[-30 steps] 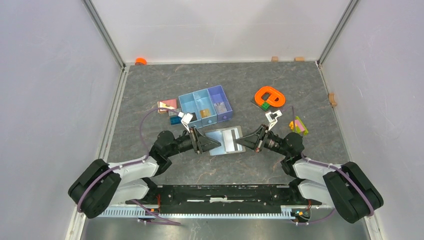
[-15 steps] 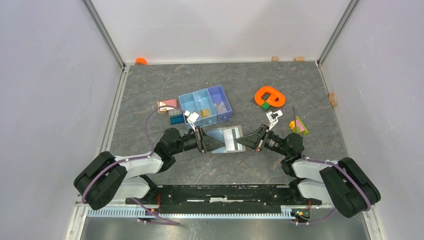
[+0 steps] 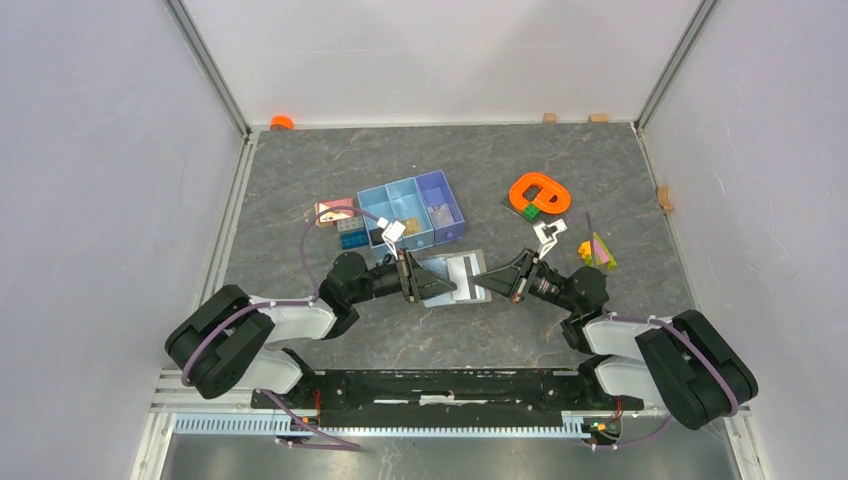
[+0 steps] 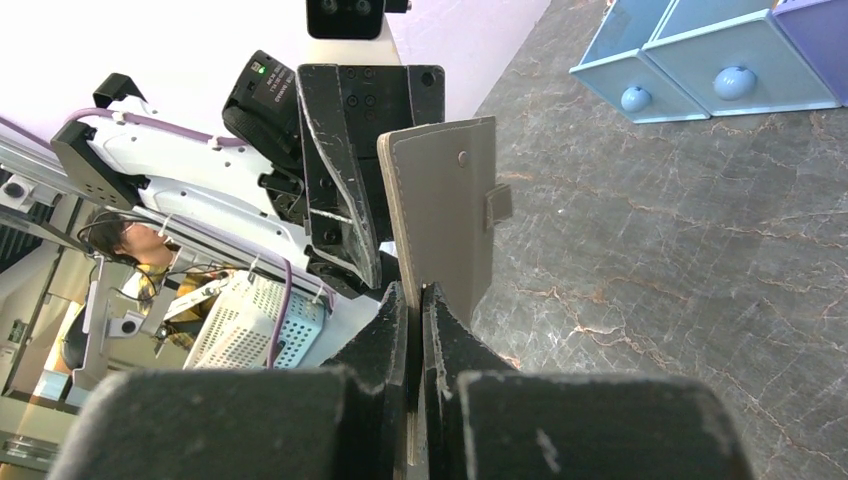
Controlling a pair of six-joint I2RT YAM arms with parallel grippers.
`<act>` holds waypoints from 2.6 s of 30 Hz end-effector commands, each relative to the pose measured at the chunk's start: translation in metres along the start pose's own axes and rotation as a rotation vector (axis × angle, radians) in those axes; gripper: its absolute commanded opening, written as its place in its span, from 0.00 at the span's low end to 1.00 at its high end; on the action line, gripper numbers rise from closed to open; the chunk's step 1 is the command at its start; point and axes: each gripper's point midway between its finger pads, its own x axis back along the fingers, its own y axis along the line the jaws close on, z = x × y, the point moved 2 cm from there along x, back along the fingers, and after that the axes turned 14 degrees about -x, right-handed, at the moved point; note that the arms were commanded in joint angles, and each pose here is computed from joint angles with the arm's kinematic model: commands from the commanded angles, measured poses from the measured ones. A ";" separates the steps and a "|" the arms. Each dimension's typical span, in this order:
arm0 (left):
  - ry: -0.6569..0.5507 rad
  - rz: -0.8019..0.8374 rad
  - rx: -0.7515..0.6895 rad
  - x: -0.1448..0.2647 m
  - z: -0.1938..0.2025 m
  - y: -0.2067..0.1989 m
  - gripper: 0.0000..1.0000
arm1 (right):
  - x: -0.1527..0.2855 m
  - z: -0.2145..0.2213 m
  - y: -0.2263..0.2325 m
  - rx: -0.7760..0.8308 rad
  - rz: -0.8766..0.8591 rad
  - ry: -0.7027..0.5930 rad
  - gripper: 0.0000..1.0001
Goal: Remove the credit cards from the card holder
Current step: Remove the credit card from the card holder.
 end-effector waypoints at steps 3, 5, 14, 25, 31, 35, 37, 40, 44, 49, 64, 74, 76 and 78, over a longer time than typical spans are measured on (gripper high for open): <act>-0.050 0.077 -0.035 -0.010 -0.016 -0.014 0.41 | 0.001 0.002 0.025 0.049 -0.112 0.014 0.00; -0.069 0.078 -0.032 -0.008 -0.018 -0.016 0.34 | 0.001 0.002 0.025 0.047 -0.113 0.014 0.00; -0.108 0.053 -0.049 0.000 -0.023 -0.015 0.02 | 0.002 0.002 0.027 0.047 -0.121 0.011 0.00; -0.116 -0.036 -0.058 0.014 -0.020 -0.004 0.02 | 0.004 -0.004 0.025 0.073 -0.103 -0.013 0.00; -0.114 -0.070 -0.067 0.018 -0.021 -0.002 0.02 | 0.004 -0.005 0.022 0.085 -0.082 -0.018 0.00; -0.090 -0.027 -0.072 0.014 -0.020 -0.008 0.21 | 0.004 -0.004 0.023 0.075 -0.091 -0.013 0.00; -0.093 0.006 -0.067 0.011 -0.021 -0.012 0.28 | 0.005 -0.003 0.026 0.066 -0.108 -0.012 0.00; -0.088 0.037 -0.061 0.006 -0.020 -0.016 0.32 | 0.006 -0.002 0.029 0.051 -0.128 -0.009 0.00; -0.076 0.051 -0.059 0.001 -0.019 -0.018 0.35 | 0.005 -0.002 0.030 0.042 -0.133 -0.005 0.00; -0.067 0.070 -0.063 -0.005 -0.020 -0.022 0.35 | 0.004 0.000 0.028 0.037 -0.128 0.003 0.00; -0.137 0.224 -0.058 -0.002 -0.030 -0.048 0.16 | 0.003 0.002 0.029 0.033 -0.132 0.014 0.00; -0.123 0.116 -0.107 0.006 -0.033 -0.043 0.28 | 0.000 -0.001 0.011 0.057 -0.048 0.006 0.00; -0.118 0.121 -0.105 0.005 -0.033 -0.044 0.27 | -0.001 -0.001 0.011 0.063 -0.045 0.006 0.00; -0.101 0.122 -0.098 0.001 -0.031 -0.043 0.29 | -0.001 0.000 0.013 0.064 -0.052 0.008 0.00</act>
